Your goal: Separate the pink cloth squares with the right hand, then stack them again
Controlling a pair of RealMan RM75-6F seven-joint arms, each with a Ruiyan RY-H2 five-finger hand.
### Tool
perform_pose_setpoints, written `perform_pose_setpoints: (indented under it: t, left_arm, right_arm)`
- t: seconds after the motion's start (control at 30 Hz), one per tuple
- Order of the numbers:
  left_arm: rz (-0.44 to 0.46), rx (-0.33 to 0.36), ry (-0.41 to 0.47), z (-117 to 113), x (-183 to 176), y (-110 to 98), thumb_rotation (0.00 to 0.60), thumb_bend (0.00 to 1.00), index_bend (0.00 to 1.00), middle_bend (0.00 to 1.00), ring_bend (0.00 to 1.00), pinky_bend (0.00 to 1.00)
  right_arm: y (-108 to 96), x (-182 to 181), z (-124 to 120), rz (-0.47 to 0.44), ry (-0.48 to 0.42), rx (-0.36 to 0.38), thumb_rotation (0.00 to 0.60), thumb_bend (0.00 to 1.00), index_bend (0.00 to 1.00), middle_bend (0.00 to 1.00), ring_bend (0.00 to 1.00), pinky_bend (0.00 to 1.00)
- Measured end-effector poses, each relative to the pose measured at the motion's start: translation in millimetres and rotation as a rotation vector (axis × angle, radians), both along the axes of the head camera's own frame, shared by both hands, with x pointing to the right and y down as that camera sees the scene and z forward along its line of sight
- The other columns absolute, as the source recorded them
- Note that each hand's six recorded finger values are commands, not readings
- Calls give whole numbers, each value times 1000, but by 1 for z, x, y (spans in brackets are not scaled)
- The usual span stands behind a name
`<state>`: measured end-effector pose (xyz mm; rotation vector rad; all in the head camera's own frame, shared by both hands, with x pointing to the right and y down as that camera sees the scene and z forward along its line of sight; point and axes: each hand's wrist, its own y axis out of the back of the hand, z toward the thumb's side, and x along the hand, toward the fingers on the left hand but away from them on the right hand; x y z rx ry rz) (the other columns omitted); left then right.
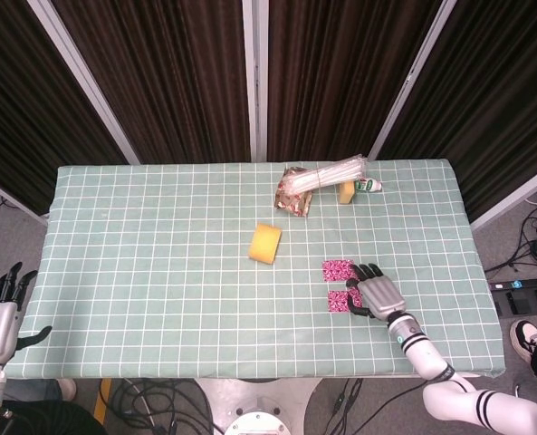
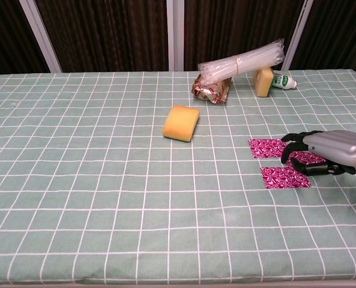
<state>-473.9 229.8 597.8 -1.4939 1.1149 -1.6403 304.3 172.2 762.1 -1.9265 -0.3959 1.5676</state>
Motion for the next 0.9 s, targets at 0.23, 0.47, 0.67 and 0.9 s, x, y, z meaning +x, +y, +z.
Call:
perform_pose_setpoints:
  t: [0.23, 0.47, 0.67, 0.9]
  left_arm:
    - [4, 2, 3, 1, 1, -1, 600, 84, 175, 99, 104, 168]
    - [8, 4, 6, 1, 2, -2, 600, 85, 175, 99, 105, 168]
    - [9, 6, 6, 1, 3, -2, 600, 85, 175, 99, 104, 168]
    - [8, 6, 7, 1, 3, -2, 600, 85, 174, 99, 105, 168]
  right_arm:
    - [3, 9, -4, -3, 20, 3, 64, 555, 272, 19, 0, 0]
    - [7, 32, -11, 17, 62, 7, 60, 555, 271, 19, 0, 0]
    - [7, 43, -14, 41, 77, 13, 69, 553, 271, 20, 0, 0]
    - [-12, 26, -25, 107, -26, 59, 201, 345, 271, 34, 0, 0]
